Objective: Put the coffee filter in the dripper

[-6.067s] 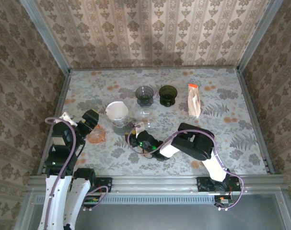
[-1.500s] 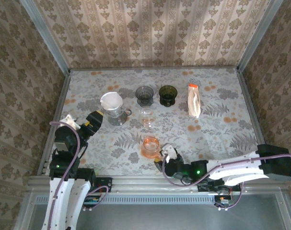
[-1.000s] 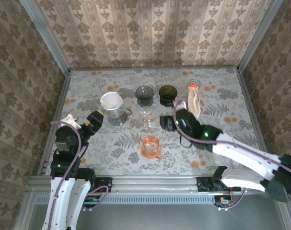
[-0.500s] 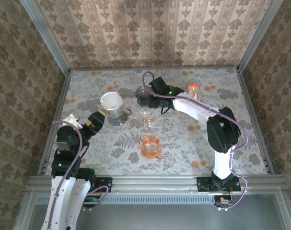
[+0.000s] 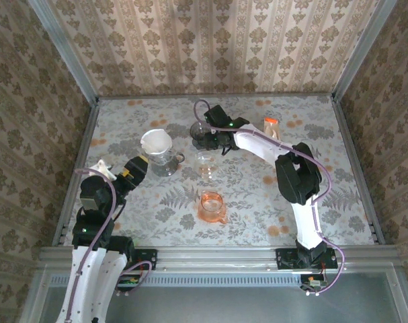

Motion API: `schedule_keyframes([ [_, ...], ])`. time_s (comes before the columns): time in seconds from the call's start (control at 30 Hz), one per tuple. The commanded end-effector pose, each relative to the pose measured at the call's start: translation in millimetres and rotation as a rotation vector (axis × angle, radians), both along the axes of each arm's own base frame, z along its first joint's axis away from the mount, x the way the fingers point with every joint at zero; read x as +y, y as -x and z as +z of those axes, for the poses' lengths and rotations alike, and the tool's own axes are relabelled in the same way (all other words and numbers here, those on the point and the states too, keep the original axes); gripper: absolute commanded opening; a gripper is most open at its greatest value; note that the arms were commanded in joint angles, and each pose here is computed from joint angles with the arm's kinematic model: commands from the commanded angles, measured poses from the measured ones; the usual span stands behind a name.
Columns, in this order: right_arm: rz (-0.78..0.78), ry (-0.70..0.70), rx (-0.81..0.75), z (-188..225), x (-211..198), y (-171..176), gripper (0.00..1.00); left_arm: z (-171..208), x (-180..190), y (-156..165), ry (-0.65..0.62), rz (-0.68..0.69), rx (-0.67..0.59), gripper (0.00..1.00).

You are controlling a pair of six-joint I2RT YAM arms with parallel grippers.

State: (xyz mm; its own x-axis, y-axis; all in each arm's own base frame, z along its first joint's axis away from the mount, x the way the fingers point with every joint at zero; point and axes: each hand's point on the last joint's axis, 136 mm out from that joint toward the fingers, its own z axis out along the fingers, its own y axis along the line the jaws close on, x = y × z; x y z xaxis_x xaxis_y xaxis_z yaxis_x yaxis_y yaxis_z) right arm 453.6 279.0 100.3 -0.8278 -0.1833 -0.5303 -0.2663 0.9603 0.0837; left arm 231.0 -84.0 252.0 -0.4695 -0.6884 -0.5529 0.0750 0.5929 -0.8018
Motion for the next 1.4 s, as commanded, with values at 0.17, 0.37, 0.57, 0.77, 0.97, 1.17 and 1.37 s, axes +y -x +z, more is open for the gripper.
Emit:
schedule_keyframes([
  [0.17, 0.032, 0.014, 0.02, -12.8, 5.4, -10.1, 0.5, 13.4, -2.0, 0.9, -0.021, -0.016, -0.039, 1.0],
  [0.37, 0.065, -0.012, 0.011, -14.4, 14.4, -15.5, 0.49, 12.7, -1.5, 0.6, -0.026, -0.013, -0.034, 1.0],
  [0.57, 0.058, 0.002, 0.008, -19.8, 13.5, -18.8, 0.37, 12.3, -1.3, 0.3, -0.028, -0.012, -0.032, 1.0],
  [0.77, 0.073, 0.003, -0.052, -4.7, 13.0, -22.4, 0.2, 15.7, -1.3, 0.3, -0.035, -0.014, -0.041, 1.0],
  [0.97, 0.086, -0.028, -0.151, 35.5, 13.4, -19.1, 0.15, 29.9, -5.0, -0.9, -0.037, -0.037, -0.087, 1.0],
  [1.17, 0.079, -0.069, -0.265, 99.9, 7.5, 4.4, 0.15, 47.0, -15.9, -5.1, -0.022, -0.097, -0.131, 1.0],
  [1.37, 0.047, -0.1, -0.302, 139.9, -11.6, 60.2, 0.15, 56.7, -34.4, -6.8, -0.009, -0.174, -0.149, 0.97],
])
